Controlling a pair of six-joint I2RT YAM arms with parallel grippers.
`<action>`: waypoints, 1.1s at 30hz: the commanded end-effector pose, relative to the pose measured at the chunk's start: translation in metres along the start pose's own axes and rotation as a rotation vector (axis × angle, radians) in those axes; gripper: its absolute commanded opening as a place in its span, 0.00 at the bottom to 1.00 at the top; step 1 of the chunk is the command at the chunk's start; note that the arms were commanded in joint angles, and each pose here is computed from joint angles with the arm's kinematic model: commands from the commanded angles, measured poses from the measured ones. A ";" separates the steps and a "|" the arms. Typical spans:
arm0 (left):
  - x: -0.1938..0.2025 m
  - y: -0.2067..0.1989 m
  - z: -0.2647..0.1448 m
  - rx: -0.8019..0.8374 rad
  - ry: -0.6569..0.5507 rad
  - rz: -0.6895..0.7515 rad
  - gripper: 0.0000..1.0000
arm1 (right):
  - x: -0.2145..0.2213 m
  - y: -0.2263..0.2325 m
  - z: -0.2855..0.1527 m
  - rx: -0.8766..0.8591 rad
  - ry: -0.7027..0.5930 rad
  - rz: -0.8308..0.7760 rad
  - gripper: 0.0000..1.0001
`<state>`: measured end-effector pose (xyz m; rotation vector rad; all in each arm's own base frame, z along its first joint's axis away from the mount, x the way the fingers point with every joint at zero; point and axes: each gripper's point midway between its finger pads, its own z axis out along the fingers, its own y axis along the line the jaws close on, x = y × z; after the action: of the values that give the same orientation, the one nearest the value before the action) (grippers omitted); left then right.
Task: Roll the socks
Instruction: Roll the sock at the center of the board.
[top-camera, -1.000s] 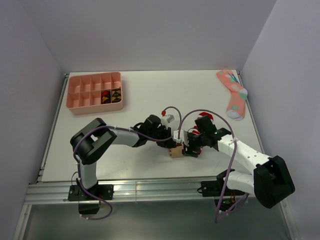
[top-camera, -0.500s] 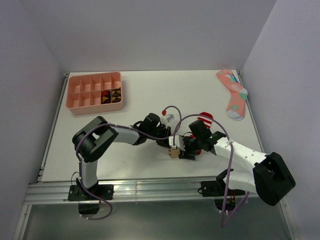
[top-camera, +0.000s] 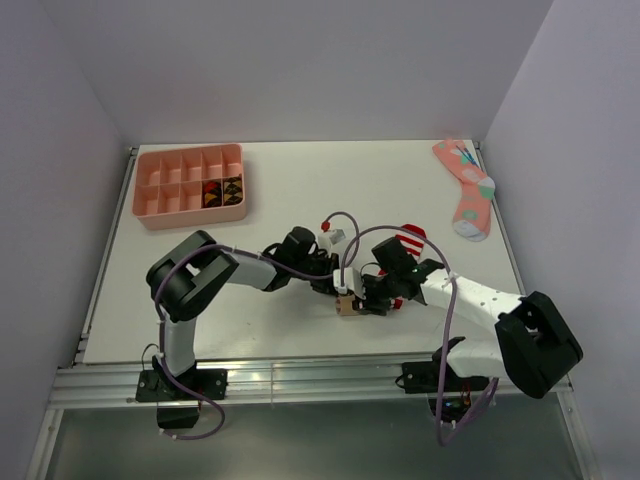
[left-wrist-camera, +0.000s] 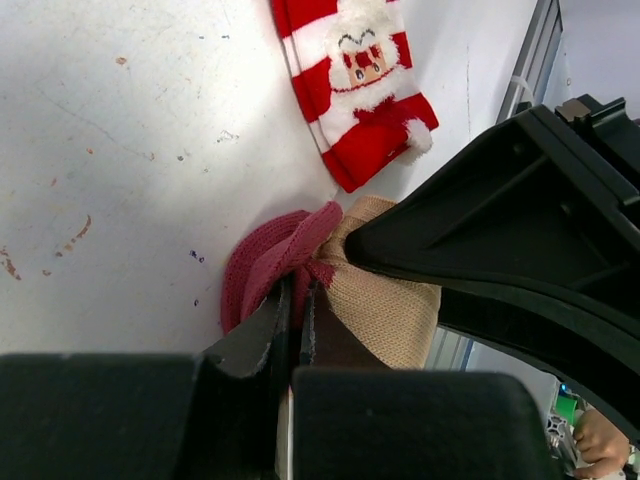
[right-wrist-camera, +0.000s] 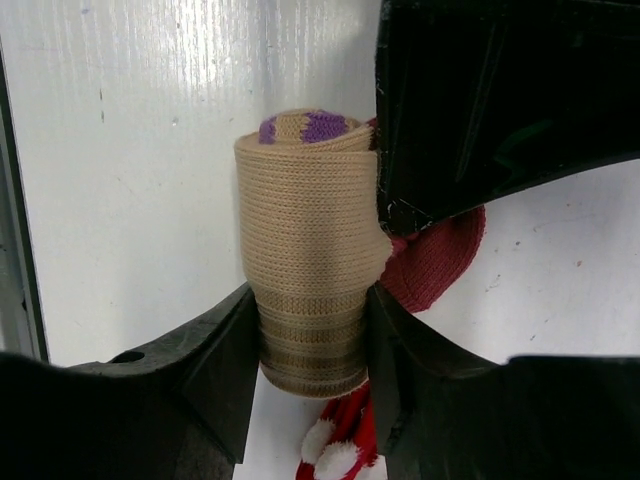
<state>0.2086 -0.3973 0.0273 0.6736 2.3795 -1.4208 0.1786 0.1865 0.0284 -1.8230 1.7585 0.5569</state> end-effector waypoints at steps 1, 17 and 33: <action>0.096 0.051 -0.013 -0.187 0.237 -0.190 0.00 | -0.004 0.000 0.006 -0.032 0.001 0.038 0.42; 0.040 0.025 -0.039 -0.286 -0.109 -0.132 0.22 | 0.000 0.012 0.008 -0.238 0.075 0.213 0.37; 0.011 0.028 -0.077 -0.401 -0.411 -0.128 0.48 | 0.016 0.018 0.013 -0.278 0.147 0.258 0.36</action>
<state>0.2062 -0.3266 0.0342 0.1701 2.3376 -1.0308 0.1710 0.2116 0.0278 -1.8375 1.9298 0.9087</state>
